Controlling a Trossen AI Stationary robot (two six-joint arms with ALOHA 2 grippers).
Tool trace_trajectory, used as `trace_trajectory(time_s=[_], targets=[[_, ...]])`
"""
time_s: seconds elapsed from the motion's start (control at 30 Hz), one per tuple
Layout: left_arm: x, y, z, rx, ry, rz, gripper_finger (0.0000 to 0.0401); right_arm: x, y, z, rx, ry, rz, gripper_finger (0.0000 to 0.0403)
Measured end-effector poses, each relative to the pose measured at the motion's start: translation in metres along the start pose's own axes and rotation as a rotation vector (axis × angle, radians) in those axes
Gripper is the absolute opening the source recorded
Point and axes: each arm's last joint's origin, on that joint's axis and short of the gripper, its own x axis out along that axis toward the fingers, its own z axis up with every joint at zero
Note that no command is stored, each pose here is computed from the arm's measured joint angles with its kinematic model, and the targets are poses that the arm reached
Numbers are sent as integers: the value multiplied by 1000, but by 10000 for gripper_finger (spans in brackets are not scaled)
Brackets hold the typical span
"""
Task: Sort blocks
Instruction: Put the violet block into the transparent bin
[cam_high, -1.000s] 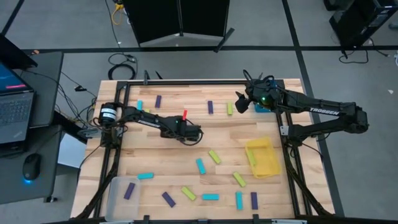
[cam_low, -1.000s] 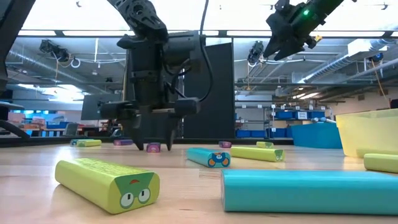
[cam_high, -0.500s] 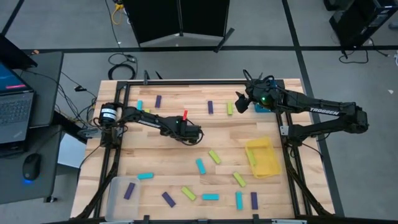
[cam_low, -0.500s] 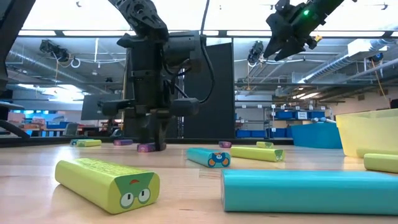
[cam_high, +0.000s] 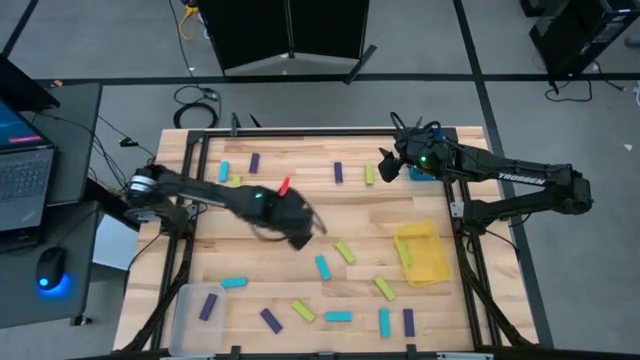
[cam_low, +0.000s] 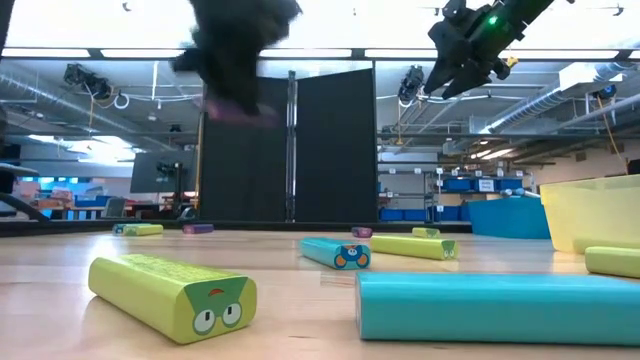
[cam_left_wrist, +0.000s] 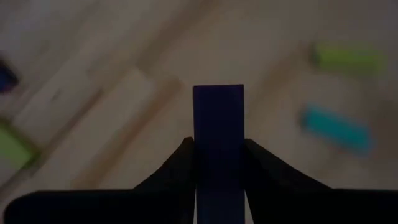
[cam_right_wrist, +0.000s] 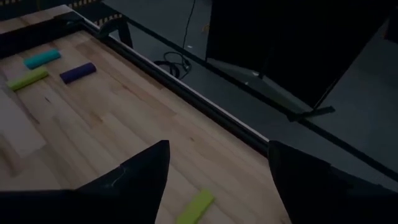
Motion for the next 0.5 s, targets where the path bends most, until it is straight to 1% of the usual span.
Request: trace_trajectory(time_s=[0.13, 0.2, 0.3, 0.5], targets=[[-40, -6, -31, 124, 118, -39, 101, 0, 0, 0, 6, 0, 0, 284], [-54, -11, -49, 174, 182, -82, 101, 0, 0, 0, 22, -1, 0, 282], [-63, -18, -78, 224, 302, -96, 101, 0, 0, 0, 46, -4, 2, 280], [-72, -30, -133, 236, 466, -109, 101, -3, 7, 1, 103, -9, 63, 282]])
